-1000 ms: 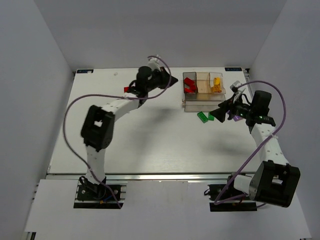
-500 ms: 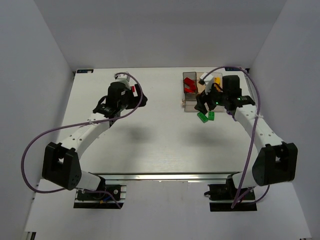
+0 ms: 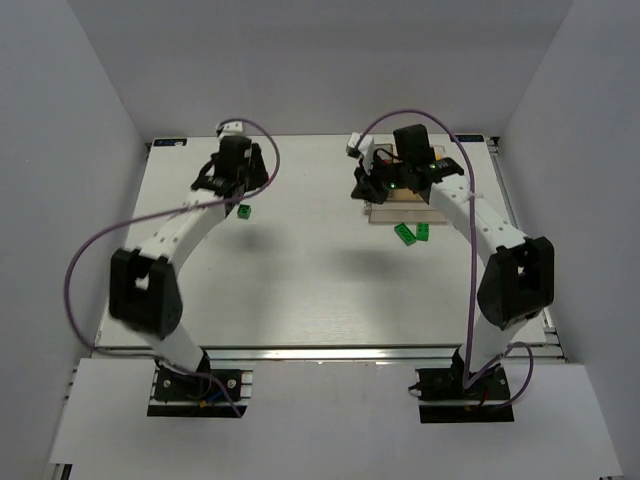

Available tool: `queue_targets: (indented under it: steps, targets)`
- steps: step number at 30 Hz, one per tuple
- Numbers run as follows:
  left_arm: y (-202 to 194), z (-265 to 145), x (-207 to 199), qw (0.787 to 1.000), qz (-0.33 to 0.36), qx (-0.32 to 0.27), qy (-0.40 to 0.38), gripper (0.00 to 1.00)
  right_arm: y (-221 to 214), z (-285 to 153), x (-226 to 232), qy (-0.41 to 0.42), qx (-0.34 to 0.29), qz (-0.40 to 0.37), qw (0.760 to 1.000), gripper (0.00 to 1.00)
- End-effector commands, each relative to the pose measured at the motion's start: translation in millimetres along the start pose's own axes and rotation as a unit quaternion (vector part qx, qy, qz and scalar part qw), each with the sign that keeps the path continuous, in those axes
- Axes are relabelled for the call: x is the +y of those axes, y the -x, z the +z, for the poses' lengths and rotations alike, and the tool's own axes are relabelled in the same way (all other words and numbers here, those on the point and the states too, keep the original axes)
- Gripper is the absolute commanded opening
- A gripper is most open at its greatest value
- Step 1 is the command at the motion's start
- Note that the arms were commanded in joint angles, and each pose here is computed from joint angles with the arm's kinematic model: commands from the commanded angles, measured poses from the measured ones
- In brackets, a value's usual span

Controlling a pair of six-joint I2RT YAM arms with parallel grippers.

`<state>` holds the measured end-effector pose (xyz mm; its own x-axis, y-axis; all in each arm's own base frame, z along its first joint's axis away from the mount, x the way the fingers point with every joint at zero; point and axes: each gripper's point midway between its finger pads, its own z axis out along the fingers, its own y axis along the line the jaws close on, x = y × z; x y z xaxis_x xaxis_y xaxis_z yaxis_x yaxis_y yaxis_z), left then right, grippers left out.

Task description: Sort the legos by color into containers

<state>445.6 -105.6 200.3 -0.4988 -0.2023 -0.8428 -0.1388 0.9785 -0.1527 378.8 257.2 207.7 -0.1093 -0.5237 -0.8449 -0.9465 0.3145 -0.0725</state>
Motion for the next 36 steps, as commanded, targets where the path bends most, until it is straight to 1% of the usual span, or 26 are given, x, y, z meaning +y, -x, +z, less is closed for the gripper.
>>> queue_targets:
  steps: [1,2,3,4,5,6,7,8,9,10,11,12,15,18,22,26,36]
  targets:
    - [-22.8,60.3,10.5,0.994,0.054,0.084,0.049,0.68,47.5,-0.6,-6.9,0.018,-0.046,0.012,0.999,0.00]
    - [-27.9,71.4,12.3,0.992,0.052,0.107,0.049,0.60,50.3,-1.7,1.4,0.037,-0.048,0.046,0.997,0.00]
    - [-30.4,81.2,5.2,0.990,0.050,0.121,0.041,0.59,47.2,-3.2,5.4,0.044,-0.046,0.061,0.996,0.00]
    - [0.4,89.2,-6.3,0.994,0.037,0.101,0.026,0.60,48.9,-8.0,12.2,0.048,-0.049,0.067,0.995,0.00]
    - [-29.4,109.7,-2.1,0.987,0.040,0.149,0.045,0.63,50.9,-9.6,16.2,0.048,-0.057,0.068,0.995,0.23]
    - [-0.6,115.7,-9.2,0.991,0.026,0.126,0.040,0.78,43.5,-17.2,26.7,0.047,-0.058,0.084,0.994,0.36]
    - [-0.5,122.7,-7.0,0.990,0.017,0.133,0.045,0.85,43.5,-20.6,32.0,0.047,-0.065,0.084,0.993,0.59]
    - [-15.2,133.8,-6.9,0.987,0.015,0.154,0.050,0.92,43.9,-24.9,31.6,0.037,-0.076,0.079,0.993,0.74]
    - [-13.0,138.5,-9.8,0.987,0.012,0.151,0.046,0.98,28.3,-23.5,41.8,0.040,-0.070,0.099,0.992,0.89]
    - [-4.8,140.7,-15.7,0.989,0.007,0.141,0.036,0.98,35.6,-37.0,48.3,0.030,-0.086,0.088,0.992,0.89]
    - [-4.3,147.6,-17.9,0.990,0.006,0.135,0.033,0.98,37.9,-41.0,48.7,0.021,-0.100,0.079,0.992,0.89]
    - [-3.7,150.7,-19.2,0.991,0.006,0.134,0.032,0.98,31.2,-45.8,58.5,0.020,-0.102,0.087,0.991,0.89]
    - [-8.3,163.2,-17.8,0.990,0.007,0.134,0.041,0.98,30.9,-55.9,64.2,0.011,-0.115,0.085,0.990,0.89]
    - [-23.5,168.5,-9.0,0.987,0.012,0.148,0.061,0.98,24.9,-63.4,62.7,-0.001,-0.118,0.089,0.989,0.89]
    - [-41.5,177.1,-3.9,0.984,0.020,0.163,0.068,0.98,15.0,-66.0,61.0,-0.005,-0.121,0.100,0.988,0.89]
    - [-45.8,186.8,-2.2,0.984,0.030,0.162,0.072,0.98,9.2,-72.6,54.4,-0.010,-0.125,0.112,0.986,0.89]
    - [-41.8,207.5,-1.9,0.988,0.046,0.131,0.073,0.98,8.4,-87.1,47.6,-0.014,-0.145,0.125,0.981,0.89]
